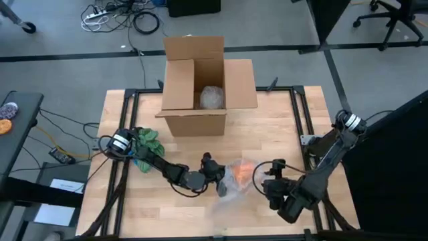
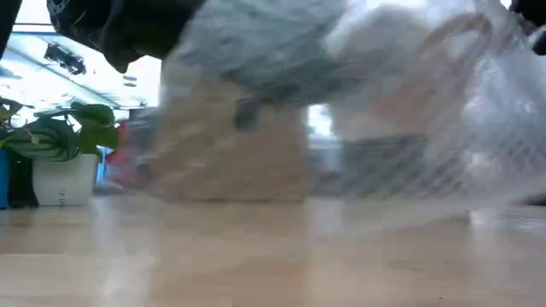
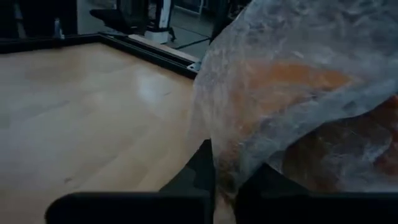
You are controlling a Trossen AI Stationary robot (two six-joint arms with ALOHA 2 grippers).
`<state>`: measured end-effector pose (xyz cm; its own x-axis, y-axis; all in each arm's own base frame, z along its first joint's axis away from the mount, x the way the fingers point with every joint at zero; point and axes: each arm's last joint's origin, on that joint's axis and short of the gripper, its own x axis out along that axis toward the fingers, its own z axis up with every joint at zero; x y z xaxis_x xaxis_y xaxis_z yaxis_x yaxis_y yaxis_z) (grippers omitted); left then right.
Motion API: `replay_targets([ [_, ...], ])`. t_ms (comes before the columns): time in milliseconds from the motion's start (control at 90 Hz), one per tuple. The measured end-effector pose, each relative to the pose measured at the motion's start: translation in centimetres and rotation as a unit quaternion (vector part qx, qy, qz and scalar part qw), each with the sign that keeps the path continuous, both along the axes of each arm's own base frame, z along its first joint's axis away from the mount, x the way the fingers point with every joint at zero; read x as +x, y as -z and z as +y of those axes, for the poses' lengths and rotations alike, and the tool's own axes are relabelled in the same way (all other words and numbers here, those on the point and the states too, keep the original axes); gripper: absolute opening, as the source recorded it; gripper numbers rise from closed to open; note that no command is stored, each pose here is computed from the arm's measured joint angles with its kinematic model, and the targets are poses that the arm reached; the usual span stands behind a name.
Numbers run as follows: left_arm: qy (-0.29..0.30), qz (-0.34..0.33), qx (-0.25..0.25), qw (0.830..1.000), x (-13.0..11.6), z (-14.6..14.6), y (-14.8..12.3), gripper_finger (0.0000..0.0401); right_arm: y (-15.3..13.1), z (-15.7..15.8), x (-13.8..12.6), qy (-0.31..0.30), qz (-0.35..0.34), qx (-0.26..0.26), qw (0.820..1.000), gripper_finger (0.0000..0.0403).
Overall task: Wrap mug
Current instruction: Wrap the orange mug with the bubble wrap
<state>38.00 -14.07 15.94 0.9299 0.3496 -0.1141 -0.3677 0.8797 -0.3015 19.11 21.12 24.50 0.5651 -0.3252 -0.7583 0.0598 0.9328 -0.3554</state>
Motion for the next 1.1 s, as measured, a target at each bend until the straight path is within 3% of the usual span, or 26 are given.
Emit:
replay_targets([
  [178, 0.000, -0.002, 0.010, 1.000, 0.0, 0.2, -0.3, 0.0005, 0.2, 0.5, -0.8, 0.021, 0.048, 0.063, 0.997, 0.0196],
  [322, -0.002, -0.001, 0.019, 1.000, 0.1, 0.2, -0.4, 0.0005, -1.9, 1.2, -1.1, 0.017, 0.027, 0.070, 0.997, 0.0196],
  [478, -0.008, 0.003, 0.031, 0.999, 0.1, 0.5, -0.4, 0.0005, -4.0, 1.6, -0.4, -0.014, -0.075, 0.006, 0.997, 0.0196],
  [667, -0.005, 0.006, 0.046, 0.999, 0.1, 0.6, -0.8, 0.0005, -3.6, 1.2, 1.1, -0.030, -0.058, -0.007, 0.998, 0.0196],
  [911, 0.001, 0.024, 0.112, 0.993, -0.4, 0.7, -2.9, 0.0005, -4.2, -1.2, 3.7, 0.017, -0.149, -0.166, 0.975, 0.0190],
  [978, -0.001, 0.033, 0.128, 0.991, -0.7, 0.5, -3.3, 0.0005, -4.2, -2.3, 4.9, 0.035, -0.148, -0.168, 0.974, 0.0189],
  [1100, -0.009, 0.057, 0.154, 0.986, -1.3, 0.5, -4.0, 0.0005, -3.1, -3.3, 6.7, 0.024, -0.117, -0.121, 0.985, 0.0185],
])
